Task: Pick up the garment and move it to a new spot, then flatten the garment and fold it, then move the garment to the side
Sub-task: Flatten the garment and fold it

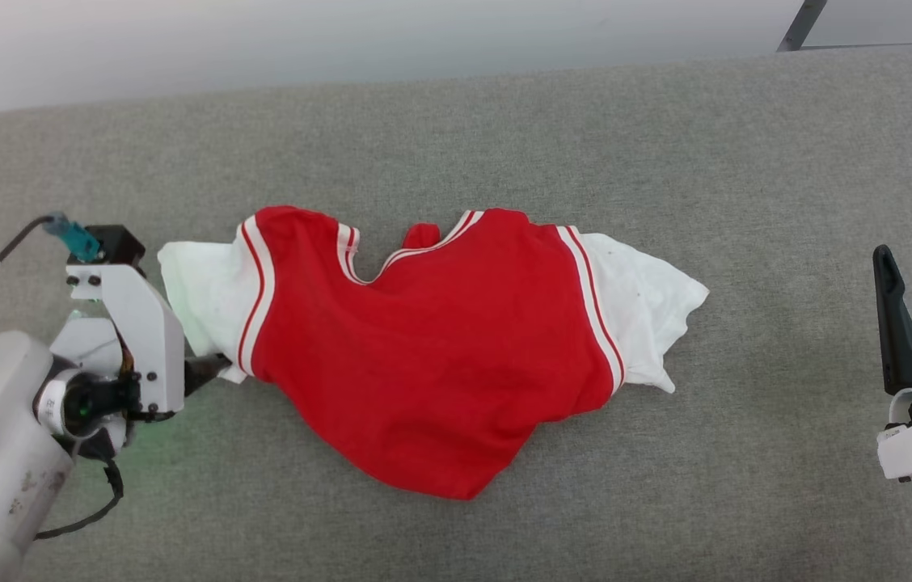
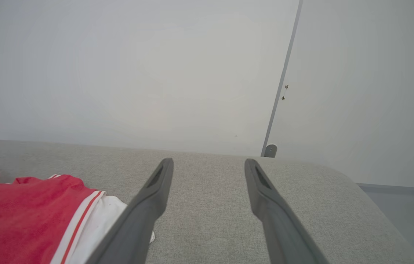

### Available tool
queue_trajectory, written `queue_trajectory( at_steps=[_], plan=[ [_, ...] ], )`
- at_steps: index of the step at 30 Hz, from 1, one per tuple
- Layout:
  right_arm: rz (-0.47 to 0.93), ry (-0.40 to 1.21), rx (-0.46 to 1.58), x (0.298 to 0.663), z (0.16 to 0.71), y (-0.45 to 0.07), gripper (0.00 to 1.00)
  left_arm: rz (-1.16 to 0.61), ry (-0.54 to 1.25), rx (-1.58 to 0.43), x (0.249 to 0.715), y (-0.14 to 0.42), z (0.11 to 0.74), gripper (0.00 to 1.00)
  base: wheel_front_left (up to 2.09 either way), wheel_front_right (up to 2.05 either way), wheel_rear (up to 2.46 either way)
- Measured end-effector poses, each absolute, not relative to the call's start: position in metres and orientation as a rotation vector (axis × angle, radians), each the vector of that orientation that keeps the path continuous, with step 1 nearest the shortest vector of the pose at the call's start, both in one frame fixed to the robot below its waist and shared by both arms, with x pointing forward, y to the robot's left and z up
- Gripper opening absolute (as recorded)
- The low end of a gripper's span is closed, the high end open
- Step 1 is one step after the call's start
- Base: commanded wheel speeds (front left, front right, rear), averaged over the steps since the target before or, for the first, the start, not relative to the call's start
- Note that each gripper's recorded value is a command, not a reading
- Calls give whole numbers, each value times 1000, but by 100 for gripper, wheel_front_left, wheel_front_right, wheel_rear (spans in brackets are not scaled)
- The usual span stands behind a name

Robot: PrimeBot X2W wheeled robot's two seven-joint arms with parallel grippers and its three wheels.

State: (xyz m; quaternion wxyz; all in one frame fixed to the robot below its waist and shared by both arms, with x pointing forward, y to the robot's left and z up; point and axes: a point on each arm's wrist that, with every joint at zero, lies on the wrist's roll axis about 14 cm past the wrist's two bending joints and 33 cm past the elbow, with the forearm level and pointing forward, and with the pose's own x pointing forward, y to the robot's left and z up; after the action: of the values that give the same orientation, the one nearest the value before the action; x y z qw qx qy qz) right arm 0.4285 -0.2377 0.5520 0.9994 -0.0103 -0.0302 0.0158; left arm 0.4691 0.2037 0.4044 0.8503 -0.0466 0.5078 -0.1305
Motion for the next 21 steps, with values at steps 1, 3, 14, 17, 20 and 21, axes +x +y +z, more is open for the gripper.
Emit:
queue_trajectory(
  at_steps=[1,3,14,17,20,21],
  plan=[
    [32,-59,-22,429,551,-237,100,-274,1073,-97,469,204,403,100,0,0,0],
    [32,-57,-21,429,550,-237,100,-266,1079,-106,469,204,399,69,0,0,0],
    [25,-59,-28,431,551,-240,100,-268,1067,-157,472,208,400,0,0,0,0],
    [28,-62,-29,432,552,-239,100,-261,1054,-152,471,213,405,0,0,0,0],
    [35,-66,-25,433,554,-235,100,-230,1031,-150,472,224,415,0,0,0,0],
    [38,-67,-24,433,554,-234,100,-221,1024,-150,471,227,418,0,0,0,0]
  ],
)
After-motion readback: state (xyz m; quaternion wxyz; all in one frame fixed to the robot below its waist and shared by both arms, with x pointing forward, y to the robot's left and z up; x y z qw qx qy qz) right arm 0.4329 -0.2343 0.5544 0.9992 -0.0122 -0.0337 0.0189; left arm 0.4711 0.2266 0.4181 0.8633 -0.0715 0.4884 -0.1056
